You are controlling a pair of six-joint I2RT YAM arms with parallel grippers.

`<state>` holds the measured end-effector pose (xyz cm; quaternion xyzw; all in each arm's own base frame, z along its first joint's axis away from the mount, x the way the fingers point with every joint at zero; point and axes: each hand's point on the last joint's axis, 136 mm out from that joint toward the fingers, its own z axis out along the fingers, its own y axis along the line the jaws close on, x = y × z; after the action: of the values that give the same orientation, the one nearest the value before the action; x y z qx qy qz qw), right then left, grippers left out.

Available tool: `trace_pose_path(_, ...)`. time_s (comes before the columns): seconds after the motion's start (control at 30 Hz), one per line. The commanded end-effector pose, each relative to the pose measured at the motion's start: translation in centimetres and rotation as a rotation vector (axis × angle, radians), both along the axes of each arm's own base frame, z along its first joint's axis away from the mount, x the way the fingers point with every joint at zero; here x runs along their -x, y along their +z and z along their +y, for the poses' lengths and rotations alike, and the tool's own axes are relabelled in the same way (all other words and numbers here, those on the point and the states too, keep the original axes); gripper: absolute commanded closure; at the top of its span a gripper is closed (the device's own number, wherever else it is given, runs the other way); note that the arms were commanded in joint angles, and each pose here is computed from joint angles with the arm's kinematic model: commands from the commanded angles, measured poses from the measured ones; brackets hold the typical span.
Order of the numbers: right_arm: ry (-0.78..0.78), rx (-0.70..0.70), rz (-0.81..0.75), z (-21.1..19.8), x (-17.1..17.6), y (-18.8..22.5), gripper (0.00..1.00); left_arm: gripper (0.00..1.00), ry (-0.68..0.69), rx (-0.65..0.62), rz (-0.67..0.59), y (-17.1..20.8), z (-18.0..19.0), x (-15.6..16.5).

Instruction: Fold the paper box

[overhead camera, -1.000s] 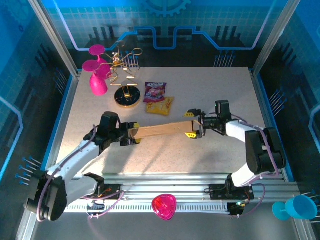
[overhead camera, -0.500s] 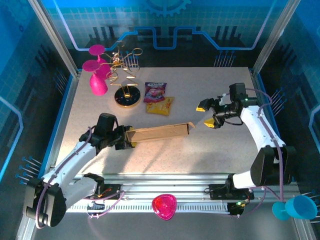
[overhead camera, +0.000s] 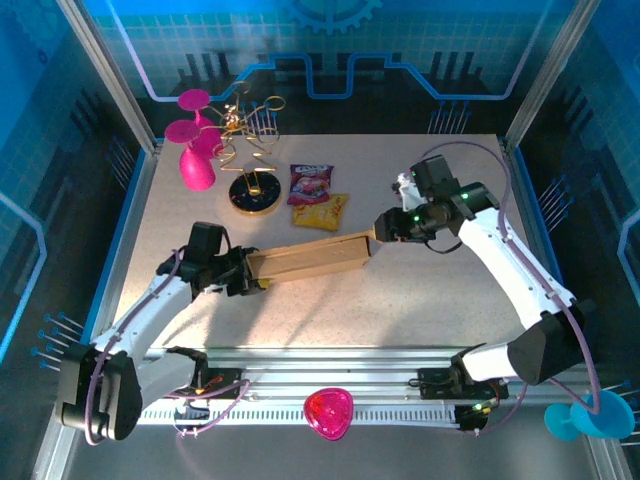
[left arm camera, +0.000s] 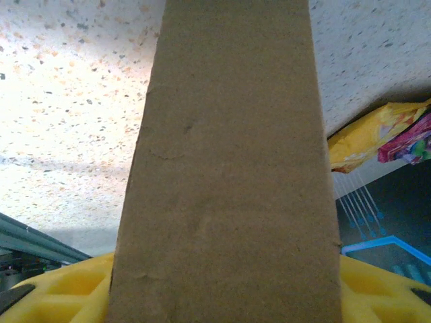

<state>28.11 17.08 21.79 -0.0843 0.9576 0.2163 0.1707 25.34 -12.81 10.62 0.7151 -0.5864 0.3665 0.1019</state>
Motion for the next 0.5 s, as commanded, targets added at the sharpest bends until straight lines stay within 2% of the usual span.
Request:
trace_pose_path(0.0,0.138,0.130,-0.101,0.1,0.0,0.4,0.49,0.71,0.159,-0.001,0.207,-2.9,1.7,1.5)
trace_pose_path(0.23,0.229,0.248,-0.149,0.9,-1.9,-0.6,0.51,0.69,0.153,0.004,0.212,-3.0,2.0,1.3)
trace_pose_path(0.47,0.303,0.228,-0.146,2.4,-2.8,-0.7,0.58,0.66,0.147,0.001,0.217,-3.3,2.4,1.3)
